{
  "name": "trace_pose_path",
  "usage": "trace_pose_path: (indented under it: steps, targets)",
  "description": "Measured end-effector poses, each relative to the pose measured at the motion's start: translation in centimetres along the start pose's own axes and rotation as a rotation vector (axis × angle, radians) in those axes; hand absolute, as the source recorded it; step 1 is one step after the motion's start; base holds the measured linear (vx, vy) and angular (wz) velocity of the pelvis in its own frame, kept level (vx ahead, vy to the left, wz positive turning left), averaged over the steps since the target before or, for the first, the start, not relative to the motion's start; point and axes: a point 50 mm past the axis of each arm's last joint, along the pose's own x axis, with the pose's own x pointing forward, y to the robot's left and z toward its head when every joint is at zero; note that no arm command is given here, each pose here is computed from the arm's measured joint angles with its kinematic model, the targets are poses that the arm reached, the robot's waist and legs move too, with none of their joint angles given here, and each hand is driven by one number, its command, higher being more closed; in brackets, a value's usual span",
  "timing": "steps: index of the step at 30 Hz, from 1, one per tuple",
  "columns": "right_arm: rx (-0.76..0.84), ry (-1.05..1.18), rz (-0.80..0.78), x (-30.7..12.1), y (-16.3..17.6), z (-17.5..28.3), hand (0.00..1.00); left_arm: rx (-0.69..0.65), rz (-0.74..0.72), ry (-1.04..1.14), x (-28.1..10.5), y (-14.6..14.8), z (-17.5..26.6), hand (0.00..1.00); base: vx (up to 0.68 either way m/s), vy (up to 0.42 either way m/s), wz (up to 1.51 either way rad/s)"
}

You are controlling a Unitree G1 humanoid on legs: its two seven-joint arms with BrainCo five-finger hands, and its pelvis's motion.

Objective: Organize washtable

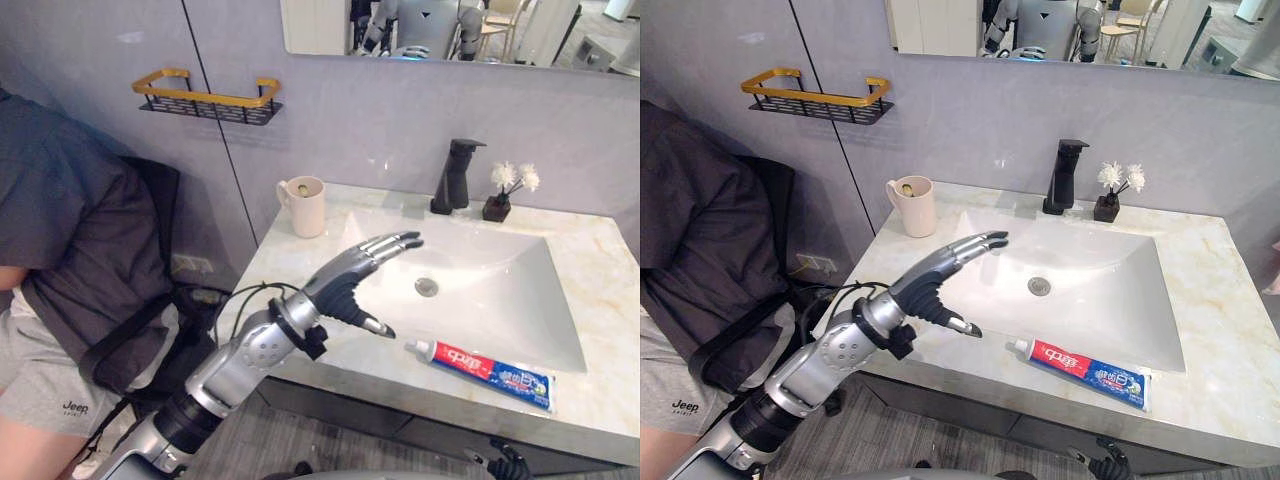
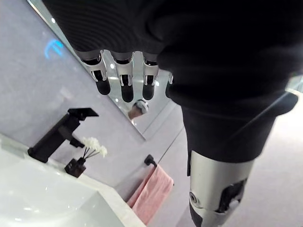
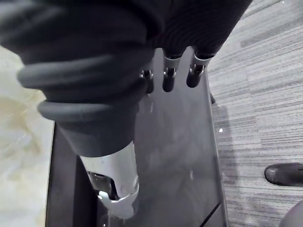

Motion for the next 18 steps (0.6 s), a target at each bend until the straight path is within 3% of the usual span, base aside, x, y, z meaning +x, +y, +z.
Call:
trace_pose_path:
  steps: [8,18]
  targets:
    - [-0.005,-0.014,0.035,0.3,1.0,0.6,0.0,-0.002,-0.108,-0.005,4.0,-3.7,-0.1,0.0,0.01,0.005,-0.03]
    - [0.002,-0.044,0.045,0.7,1.5,1.6,0.0,-0.031,-0.246,0.146,4.0,-8.2,-2.7,0.0,0.0,-0.001,-0.07]
